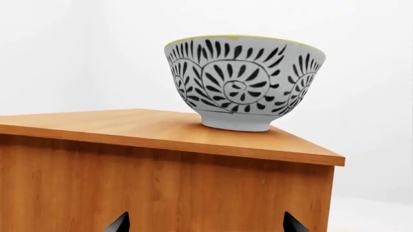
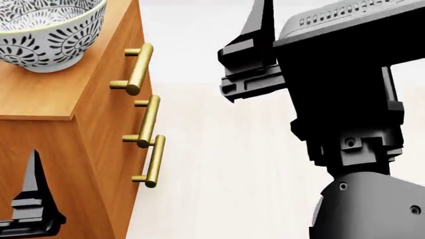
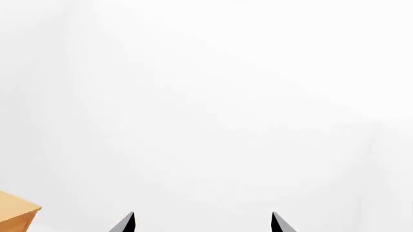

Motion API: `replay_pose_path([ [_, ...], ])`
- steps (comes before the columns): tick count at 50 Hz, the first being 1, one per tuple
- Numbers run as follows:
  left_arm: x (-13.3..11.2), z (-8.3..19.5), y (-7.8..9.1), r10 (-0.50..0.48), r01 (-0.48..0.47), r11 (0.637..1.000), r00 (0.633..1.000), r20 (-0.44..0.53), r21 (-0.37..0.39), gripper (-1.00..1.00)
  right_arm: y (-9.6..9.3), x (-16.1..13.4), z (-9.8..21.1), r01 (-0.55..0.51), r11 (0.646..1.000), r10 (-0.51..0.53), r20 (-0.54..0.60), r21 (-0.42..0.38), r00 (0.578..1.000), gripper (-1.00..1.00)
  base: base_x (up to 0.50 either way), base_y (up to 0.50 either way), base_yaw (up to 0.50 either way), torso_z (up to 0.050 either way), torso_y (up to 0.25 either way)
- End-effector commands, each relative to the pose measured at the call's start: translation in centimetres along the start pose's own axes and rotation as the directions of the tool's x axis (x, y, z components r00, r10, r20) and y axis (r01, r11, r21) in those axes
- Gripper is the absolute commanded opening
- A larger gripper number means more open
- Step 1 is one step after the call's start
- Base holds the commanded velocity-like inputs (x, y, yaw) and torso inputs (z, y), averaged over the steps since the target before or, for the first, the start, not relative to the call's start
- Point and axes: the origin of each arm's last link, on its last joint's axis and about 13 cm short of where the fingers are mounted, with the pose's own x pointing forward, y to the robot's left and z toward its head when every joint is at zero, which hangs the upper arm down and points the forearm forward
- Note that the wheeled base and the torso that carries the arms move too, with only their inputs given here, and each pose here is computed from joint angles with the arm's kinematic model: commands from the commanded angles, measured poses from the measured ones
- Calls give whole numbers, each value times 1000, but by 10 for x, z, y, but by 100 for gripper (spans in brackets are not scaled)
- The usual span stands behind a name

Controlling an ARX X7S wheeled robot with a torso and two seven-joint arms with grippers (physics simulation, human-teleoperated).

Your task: Close the top drawer of the cabinet and put the bowl on top of it.

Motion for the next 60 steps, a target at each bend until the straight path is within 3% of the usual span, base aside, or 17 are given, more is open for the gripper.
replay_pose_path([
  [1,-2,1,-1,-6,6,1000,1000,6,6,100,10,-36,-46,-4,1000,6,-92,28,996,100,0,0,0,0,0],
  [16,-7,4,-2,-6,6,1000,1000,15,12,100,29,-66,-89,-30,998,39,-188,52,981,100,0,0,0,0,0],
  [25,-10,6,-2,-2,2,1000,1000,18,16,100,37,-74,-100,-51,996,66,-216,72,974,100,0,0,0,0,0],
  [44,-13,9,1,5,-6,1000,999,31,21,100,44,-81,-98,-53,993,74,-201,109,977,100,0,0,0,0,0],
  [60,-23,18,1,8,-12,999,995,96,33,100,42,-92,-85,1,994,12,-126,105,992,100,0,0,0,0,0],
])
